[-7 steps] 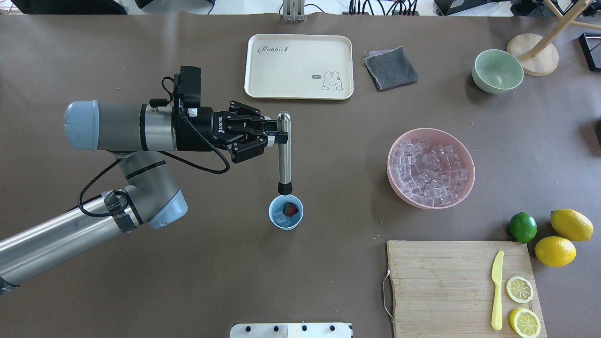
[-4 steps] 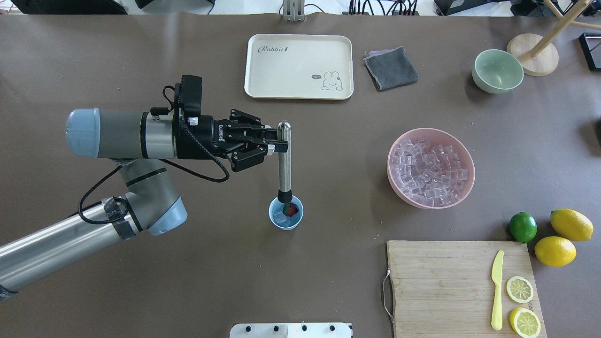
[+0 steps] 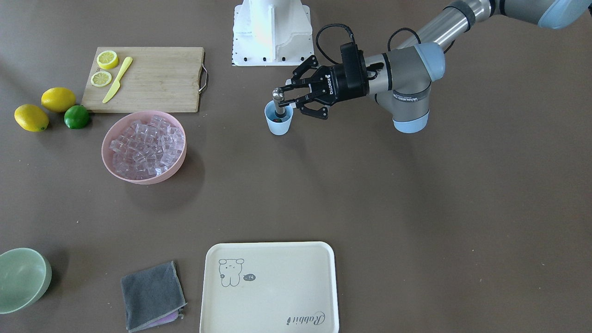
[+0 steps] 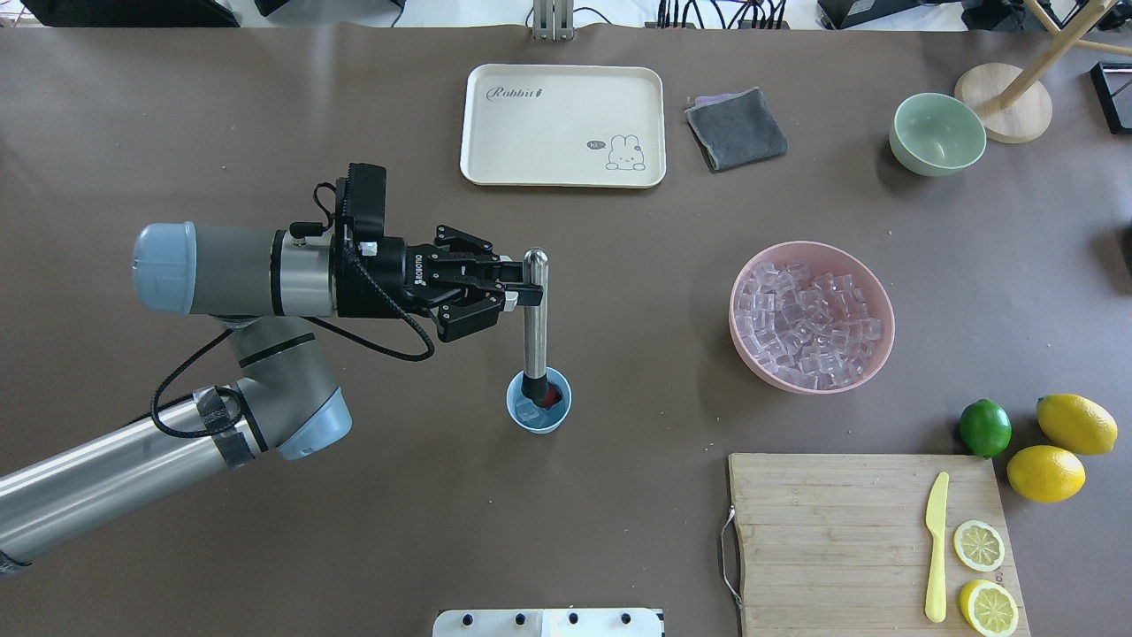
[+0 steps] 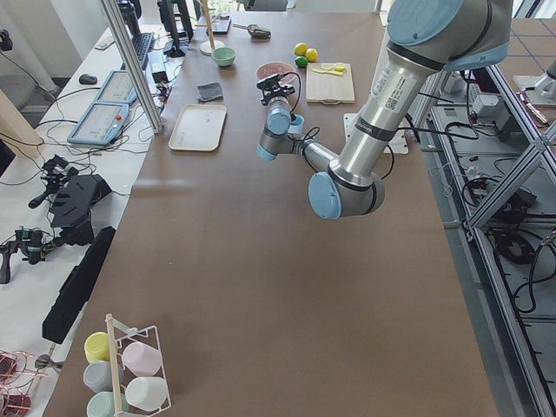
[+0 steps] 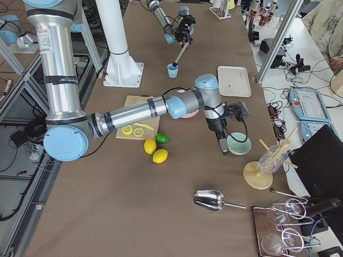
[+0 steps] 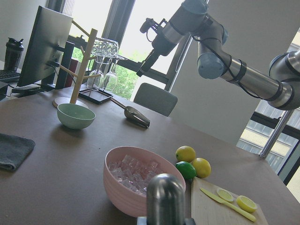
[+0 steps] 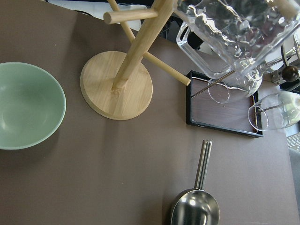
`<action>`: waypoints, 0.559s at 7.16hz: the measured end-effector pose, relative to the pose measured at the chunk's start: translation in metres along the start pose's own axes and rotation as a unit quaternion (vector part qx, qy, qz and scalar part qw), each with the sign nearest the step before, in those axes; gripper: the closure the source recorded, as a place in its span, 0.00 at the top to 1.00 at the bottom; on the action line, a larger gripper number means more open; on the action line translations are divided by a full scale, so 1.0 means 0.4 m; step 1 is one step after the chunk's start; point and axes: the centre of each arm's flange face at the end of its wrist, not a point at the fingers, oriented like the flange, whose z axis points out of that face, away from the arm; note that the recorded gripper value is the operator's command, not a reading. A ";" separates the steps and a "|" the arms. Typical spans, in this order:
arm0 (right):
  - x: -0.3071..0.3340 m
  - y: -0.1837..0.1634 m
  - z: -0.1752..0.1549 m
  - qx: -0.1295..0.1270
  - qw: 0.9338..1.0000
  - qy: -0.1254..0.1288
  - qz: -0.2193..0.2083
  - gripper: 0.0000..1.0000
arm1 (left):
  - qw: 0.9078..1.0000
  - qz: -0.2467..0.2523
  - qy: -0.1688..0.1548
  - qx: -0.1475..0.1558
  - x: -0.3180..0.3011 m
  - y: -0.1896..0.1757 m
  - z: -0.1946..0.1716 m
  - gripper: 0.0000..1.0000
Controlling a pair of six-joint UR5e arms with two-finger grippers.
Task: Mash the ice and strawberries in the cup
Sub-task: 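Raise and press the metal rod into the cup again with the left gripper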
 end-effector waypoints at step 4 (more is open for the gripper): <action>0.003 0.007 0.003 -0.002 1.000 0.000 0.000 1.00 | 1.000 -0.003 -0.001 -0.004 0.002 0.019 0.008 0.00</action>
